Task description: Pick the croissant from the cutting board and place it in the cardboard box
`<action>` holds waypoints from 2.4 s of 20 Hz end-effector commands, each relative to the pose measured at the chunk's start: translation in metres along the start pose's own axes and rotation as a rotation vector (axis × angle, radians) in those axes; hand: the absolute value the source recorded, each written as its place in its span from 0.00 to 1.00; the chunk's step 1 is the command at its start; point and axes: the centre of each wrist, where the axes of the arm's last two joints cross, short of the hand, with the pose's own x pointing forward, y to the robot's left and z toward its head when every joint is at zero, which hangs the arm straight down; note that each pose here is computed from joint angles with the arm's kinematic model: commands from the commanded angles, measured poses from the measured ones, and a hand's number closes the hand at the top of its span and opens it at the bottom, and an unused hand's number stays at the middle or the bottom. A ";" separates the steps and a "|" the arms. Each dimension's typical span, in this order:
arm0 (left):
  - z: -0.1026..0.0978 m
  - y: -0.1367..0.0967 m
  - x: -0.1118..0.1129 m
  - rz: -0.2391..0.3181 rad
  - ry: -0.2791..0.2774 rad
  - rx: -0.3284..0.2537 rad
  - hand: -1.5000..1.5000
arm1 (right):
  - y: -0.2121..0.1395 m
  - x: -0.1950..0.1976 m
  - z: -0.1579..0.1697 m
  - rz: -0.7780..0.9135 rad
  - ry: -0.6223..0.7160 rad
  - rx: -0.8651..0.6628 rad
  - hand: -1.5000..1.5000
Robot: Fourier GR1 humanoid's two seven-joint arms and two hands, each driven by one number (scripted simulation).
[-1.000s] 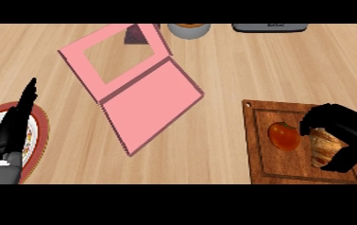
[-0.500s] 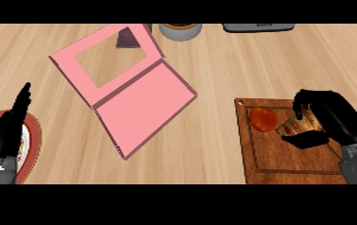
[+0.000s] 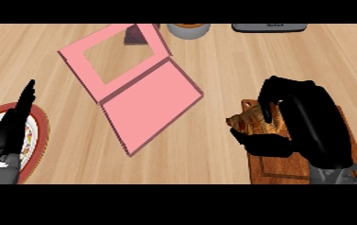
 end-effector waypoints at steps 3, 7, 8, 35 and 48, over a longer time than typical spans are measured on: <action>-0.005 0.005 0.005 0.007 -0.028 -0.009 0.50 | -0.024 0.085 -0.023 -0.129 -0.031 0.003 1.00; -0.007 -0.019 0.003 -0.005 -0.033 -0.016 0.50 | -0.013 0.111 -0.065 -0.236 0.006 0.006 1.00; -0.004 -0.013 0.005 0.007 -0.030 -0.015 0.50 | -0.020 0.111 -0.081 -0.255 0.033 -0.005 1.00; -0.015 -0.023 0.015 0.009 -0.079 -0.079 0.50 | 0.101 0.122 -0.195 -0.428 0.390 0.144 0.00; -0.021 -0.009 0.027 0.007 -0.092 -0.055 0.50 | 0.103 0.120 -0.198 -0.639 0.278 -0.138 0.00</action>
